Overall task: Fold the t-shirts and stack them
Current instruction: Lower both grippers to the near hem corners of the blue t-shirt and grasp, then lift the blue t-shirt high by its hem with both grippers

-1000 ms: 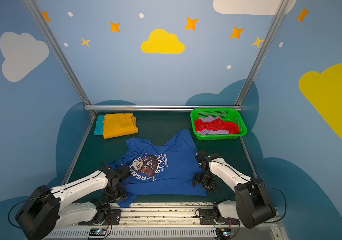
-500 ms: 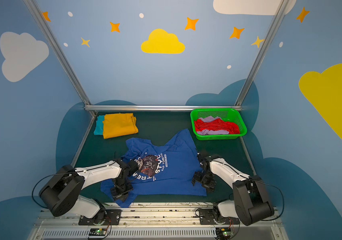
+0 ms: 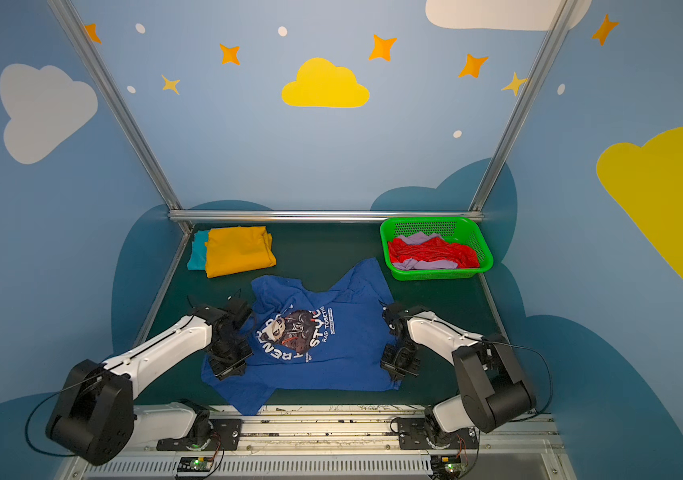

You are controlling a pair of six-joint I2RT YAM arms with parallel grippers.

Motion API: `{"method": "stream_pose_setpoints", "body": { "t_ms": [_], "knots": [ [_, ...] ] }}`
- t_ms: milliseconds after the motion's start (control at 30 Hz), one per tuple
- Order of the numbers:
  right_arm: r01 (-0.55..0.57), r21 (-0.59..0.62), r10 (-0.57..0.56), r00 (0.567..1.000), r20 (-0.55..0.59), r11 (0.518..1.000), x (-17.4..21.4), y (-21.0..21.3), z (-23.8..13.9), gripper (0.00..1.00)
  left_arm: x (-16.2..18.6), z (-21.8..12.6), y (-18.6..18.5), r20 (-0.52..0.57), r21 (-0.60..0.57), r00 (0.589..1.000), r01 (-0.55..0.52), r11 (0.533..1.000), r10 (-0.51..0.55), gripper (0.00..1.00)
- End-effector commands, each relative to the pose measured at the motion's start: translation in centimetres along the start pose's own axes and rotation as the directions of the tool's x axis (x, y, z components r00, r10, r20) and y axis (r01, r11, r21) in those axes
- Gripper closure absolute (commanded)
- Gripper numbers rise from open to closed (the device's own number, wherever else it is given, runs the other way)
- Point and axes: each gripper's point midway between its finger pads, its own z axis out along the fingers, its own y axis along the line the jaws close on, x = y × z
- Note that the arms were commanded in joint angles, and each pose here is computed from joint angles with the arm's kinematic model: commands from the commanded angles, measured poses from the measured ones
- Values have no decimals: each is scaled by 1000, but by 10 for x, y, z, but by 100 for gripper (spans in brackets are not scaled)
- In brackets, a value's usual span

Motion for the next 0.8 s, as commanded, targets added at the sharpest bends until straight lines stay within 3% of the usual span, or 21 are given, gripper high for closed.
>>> {"method": "stream_pose_setpoints", "body": {
  "t_ms": [0, 33, 133, 167, 400, 567, 767],
  "knots": [
    [-12, -50, 14, 999, 52, 999, -16, 11, -19, 100, 7, 0, 18, -25, -36, 1000, -20, 999, 19, 96],
    [-10, -47, 13, 998, 66, 999, -20, 11, -26, 100, 12, 4, 18, -52, -26, 998, -27, 999, 25, 94],
    [-1, -52, 6, 996, 94, 999, -25, 13, -41, 100, 33, 17, 27, -129, -48, 991, -37, 998, 31, 40],
    [1, -51, 4, 995, 98, 999, -26, 13, -43, 100, 37, 18, 34, -125, -81, 991, -48, 996, 38, 34],
    [-1, -81, 9, 995, 98, 997, -35, 18, -52, 100, 56, 20, 58, -46, -104, 998, -39, 994, 34, 44],
    [6, -103, 6, 994, 110, 995, -39, 20, -58, 100, 50, 46, 62, 26, -41, 999, 31, 999, -30, 27],
    [3, -132, 12, 994, 113, 991, -40, 19, -63, 100, 32, 68, 59, 121, -20, 990, 71, 997, -68, 29]
  ]
}}
